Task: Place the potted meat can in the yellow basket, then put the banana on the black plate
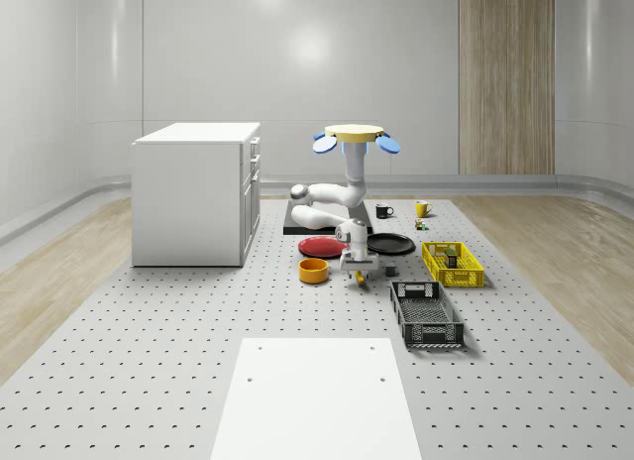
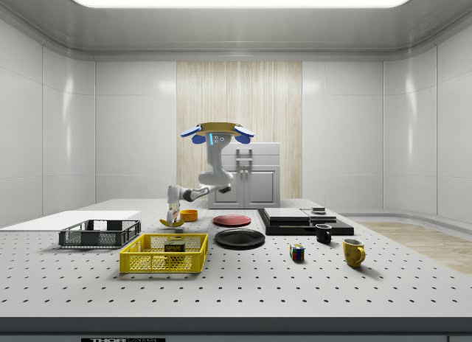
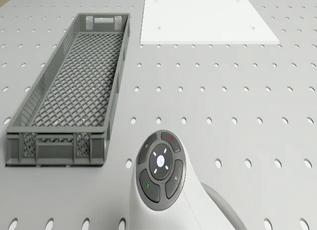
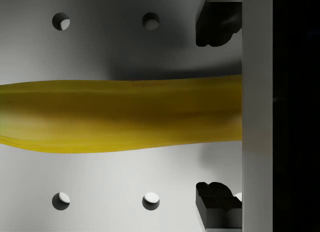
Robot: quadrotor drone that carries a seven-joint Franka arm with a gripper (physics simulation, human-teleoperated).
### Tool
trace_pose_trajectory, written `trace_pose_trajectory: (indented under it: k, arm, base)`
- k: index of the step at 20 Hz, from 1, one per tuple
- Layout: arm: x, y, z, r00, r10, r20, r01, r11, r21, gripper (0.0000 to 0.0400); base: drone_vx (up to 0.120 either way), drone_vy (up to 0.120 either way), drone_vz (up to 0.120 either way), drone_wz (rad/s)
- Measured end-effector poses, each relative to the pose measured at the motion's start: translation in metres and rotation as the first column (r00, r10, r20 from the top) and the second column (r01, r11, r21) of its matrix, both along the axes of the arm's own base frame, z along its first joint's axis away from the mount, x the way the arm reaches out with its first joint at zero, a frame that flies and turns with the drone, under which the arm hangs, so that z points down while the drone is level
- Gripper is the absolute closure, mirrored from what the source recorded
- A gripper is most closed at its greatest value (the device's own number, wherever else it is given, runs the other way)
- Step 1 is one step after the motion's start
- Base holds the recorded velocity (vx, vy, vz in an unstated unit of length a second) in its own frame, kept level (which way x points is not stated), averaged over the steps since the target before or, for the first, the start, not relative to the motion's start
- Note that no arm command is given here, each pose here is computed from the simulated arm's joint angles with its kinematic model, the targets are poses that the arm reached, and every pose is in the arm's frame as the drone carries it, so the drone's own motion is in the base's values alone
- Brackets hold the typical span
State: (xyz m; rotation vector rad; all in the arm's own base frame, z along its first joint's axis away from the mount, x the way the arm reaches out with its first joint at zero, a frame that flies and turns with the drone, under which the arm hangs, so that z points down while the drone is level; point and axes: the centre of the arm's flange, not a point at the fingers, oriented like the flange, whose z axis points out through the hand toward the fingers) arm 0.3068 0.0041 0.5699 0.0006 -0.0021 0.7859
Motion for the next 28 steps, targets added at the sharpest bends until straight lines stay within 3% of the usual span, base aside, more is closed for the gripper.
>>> trace_pose_trajectory:
  k: [8, 11, 15, 21, 28]
  arm:
    - [0.0000, 0.000, 0.006, 1.000, 0.000, 0.0000, 0.000, 1.000, 0.000, 0.0000]
    - [0.0000, 0.000, 0.007, 1.000, 0.000, 0.0000, 0.000, 1.000, 0.000, 0.0121]
    - [0.0000, 0.000, 0.008, 1.000, -0.001, 0.0000, 0.001, 1.000, 0.000, 0.0200]
    - [0.0001, 0.000, 0.004, 1.000, 0.009, -0.0020, -0.009, 1.000, -0.005, 0.0202]
    - [0.0001, 0.000, -0.020, 1.000, 0.012, -0.0028, -0.012, 1.000, -0.007, 0.0199]
  base:
    - [0.000, 0.000, 0.000, 0.000]
    - [0.000, 0.000, 0.000, 0.000]
    - [0.000, 0.000, 0.000, 0.000]
    - [0.000, 0.000, 0.000, 0.000]
    - [0.000, 0.000, 0.114, 0.000]
